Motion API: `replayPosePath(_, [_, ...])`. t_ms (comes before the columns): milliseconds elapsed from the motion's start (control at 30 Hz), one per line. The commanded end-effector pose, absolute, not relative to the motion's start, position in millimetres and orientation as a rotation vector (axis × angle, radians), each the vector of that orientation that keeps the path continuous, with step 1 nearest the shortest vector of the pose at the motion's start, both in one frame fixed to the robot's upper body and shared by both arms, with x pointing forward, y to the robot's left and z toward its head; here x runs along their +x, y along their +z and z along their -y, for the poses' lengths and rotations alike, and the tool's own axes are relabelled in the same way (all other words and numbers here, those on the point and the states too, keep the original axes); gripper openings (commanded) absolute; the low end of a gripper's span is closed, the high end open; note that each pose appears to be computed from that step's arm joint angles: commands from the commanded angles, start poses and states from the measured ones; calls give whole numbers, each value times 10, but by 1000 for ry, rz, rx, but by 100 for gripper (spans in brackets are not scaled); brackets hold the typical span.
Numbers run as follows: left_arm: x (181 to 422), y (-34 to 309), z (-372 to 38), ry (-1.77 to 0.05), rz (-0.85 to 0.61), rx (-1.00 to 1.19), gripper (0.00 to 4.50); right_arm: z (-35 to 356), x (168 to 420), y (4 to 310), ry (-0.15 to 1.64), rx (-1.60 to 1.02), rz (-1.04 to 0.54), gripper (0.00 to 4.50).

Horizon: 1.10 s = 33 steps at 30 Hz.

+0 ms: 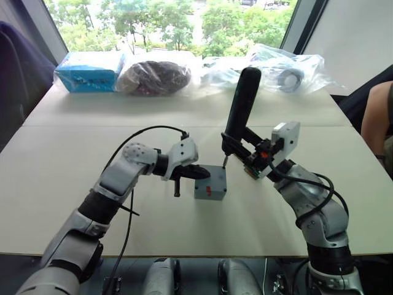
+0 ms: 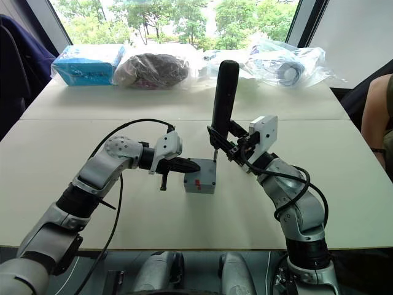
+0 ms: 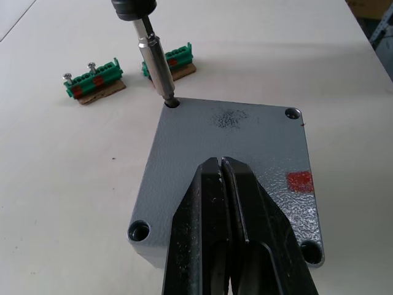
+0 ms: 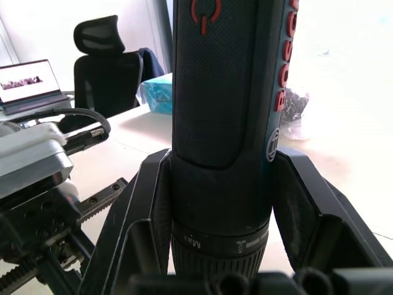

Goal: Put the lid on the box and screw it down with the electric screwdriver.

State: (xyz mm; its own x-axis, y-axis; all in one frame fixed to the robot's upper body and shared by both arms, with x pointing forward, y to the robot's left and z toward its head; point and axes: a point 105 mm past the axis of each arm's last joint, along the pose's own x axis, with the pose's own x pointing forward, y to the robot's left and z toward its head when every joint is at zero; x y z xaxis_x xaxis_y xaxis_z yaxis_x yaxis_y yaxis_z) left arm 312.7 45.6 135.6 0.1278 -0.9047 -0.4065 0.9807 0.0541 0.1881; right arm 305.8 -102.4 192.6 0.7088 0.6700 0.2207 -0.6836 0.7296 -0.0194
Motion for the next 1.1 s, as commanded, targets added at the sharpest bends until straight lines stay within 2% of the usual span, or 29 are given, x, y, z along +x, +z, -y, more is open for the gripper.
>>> replayPosePath(33, [3127, 1258, -494, -1435, -242, 479, 0, 917, 3015, 1684, 796, 54, 124, 177])
replayPosePath(300, [3127, 1258, -493, -1435, -242, 479, 0, 916, 3014, 1682, 795, 52, 126, 177])
replayPosePath(433, [3136, 1208, -493, -1428, -255, 467, 0, 999, 3160, 1321, 676, 50, -27, 177])
replayPosePath(600, [3139, 1199, -495, -1425, -256, 465, 0, 999, 3165, 1275, 665, 50, -41, 177])
replayPosePath(967, [3140, 1198, -495, -1426, -256, 466, 0, 998, 3165, 1274, 664, 49, -40, 177])
replayPosePath(1100, [3139, 1157, -506, -1415, -261, 469, 0, 902, 3024, 1118, 714, 78, -68, 177])
